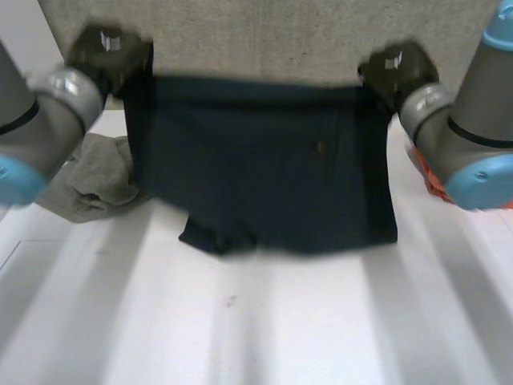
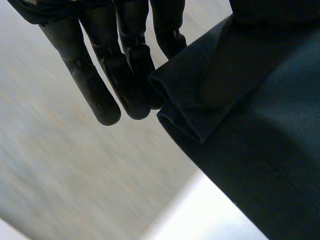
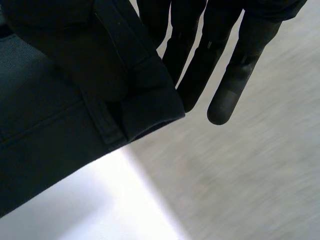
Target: Fold the laundry.
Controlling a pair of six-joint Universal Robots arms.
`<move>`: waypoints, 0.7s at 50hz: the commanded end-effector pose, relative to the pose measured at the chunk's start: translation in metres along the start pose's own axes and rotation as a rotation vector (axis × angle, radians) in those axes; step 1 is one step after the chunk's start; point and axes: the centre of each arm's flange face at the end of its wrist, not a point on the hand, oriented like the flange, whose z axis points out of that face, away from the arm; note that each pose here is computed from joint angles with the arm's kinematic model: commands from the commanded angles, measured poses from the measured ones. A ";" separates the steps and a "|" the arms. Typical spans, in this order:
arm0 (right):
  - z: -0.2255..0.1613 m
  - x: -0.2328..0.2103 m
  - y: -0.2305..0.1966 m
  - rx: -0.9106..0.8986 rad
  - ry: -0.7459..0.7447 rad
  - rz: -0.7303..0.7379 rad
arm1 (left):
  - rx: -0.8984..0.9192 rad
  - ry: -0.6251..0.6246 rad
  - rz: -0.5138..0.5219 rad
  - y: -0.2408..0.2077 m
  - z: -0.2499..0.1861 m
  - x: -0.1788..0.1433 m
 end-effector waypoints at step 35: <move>-0.079 -0.093 0.108 -0.287 -0.448 -0.030 | -0.553 0.392 -0.074 0.116 -0.152 0.093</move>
